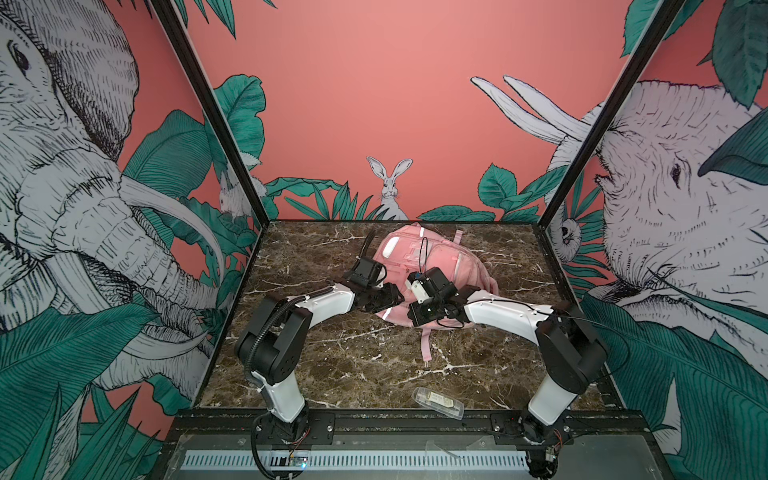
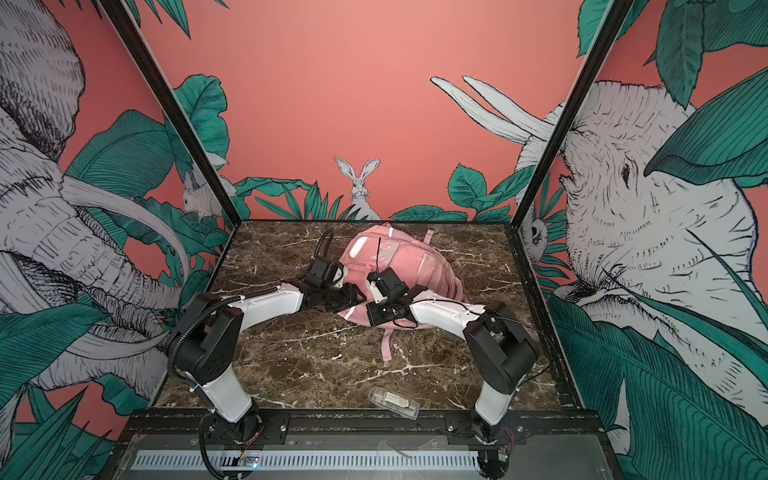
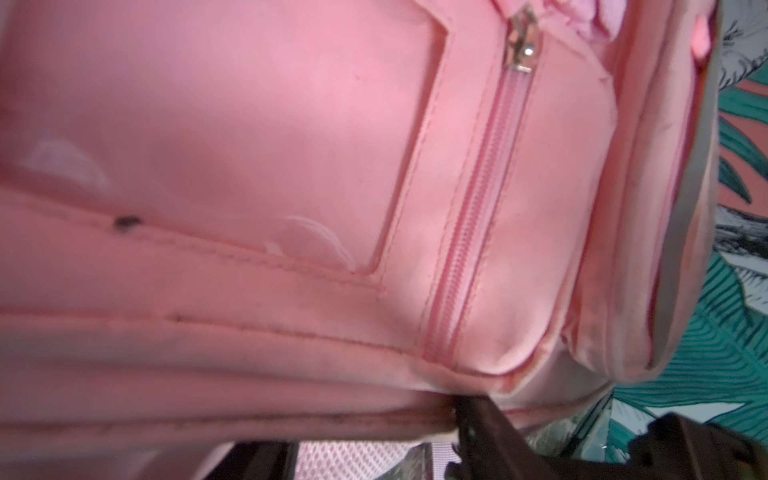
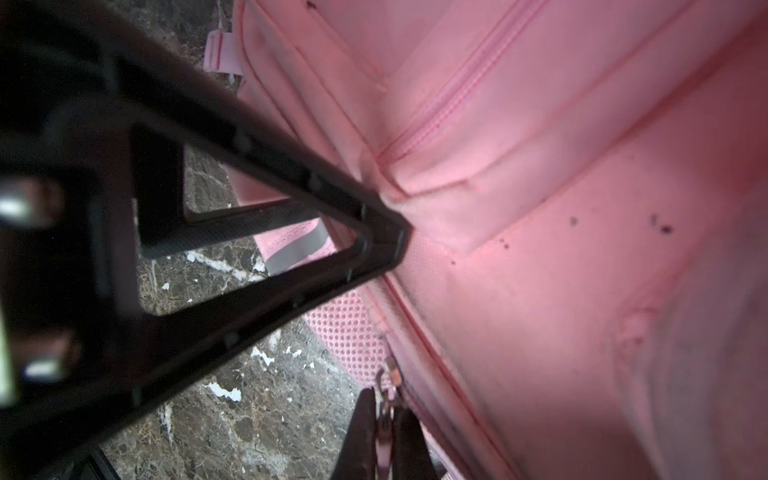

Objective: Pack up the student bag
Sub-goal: 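Pull the zipper along the pocket with the right gripper while the left holds the bag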

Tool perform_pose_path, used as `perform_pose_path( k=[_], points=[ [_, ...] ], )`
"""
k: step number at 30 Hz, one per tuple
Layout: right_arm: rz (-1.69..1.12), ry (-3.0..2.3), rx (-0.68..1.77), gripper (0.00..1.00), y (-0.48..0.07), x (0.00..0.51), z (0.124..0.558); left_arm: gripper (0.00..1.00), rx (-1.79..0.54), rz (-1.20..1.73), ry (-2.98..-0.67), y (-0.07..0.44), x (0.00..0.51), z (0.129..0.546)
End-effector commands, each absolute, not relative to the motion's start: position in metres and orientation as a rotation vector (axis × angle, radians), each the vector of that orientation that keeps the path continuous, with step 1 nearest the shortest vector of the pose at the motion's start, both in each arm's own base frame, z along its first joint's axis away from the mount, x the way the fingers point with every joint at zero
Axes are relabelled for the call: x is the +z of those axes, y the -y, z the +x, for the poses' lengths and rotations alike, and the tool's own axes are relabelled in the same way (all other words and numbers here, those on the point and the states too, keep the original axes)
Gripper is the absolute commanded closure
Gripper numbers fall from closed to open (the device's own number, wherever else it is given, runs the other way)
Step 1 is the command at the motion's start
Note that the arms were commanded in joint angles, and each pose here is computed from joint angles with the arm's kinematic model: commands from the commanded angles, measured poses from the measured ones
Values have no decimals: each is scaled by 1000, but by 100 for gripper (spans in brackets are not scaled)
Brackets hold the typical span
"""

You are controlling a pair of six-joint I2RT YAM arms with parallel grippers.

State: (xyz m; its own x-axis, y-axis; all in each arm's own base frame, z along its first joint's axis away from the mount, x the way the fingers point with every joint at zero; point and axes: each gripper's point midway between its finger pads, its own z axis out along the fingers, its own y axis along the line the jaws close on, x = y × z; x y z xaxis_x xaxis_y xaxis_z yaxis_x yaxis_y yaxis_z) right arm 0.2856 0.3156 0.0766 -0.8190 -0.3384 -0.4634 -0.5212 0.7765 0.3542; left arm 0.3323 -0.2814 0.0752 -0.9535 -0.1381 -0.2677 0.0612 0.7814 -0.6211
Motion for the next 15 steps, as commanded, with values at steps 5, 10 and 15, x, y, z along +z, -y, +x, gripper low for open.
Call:
perform_pose_path(
  k=[5, 10, 15],
  points=[
    [-706, -2656, 663, 95, -315, 76, 271, 85, -900, -79, -2567, 271, 93, 367],
    [-717, -2709, 521, 99, -296, 73, 270, 97, -850, -103, -2539, 249, 101, 384],
    [-716, -2711, 493, 99, -288, 77, 268, 98, -809, -127, -2533, 229, 101, 396]
  ],
)
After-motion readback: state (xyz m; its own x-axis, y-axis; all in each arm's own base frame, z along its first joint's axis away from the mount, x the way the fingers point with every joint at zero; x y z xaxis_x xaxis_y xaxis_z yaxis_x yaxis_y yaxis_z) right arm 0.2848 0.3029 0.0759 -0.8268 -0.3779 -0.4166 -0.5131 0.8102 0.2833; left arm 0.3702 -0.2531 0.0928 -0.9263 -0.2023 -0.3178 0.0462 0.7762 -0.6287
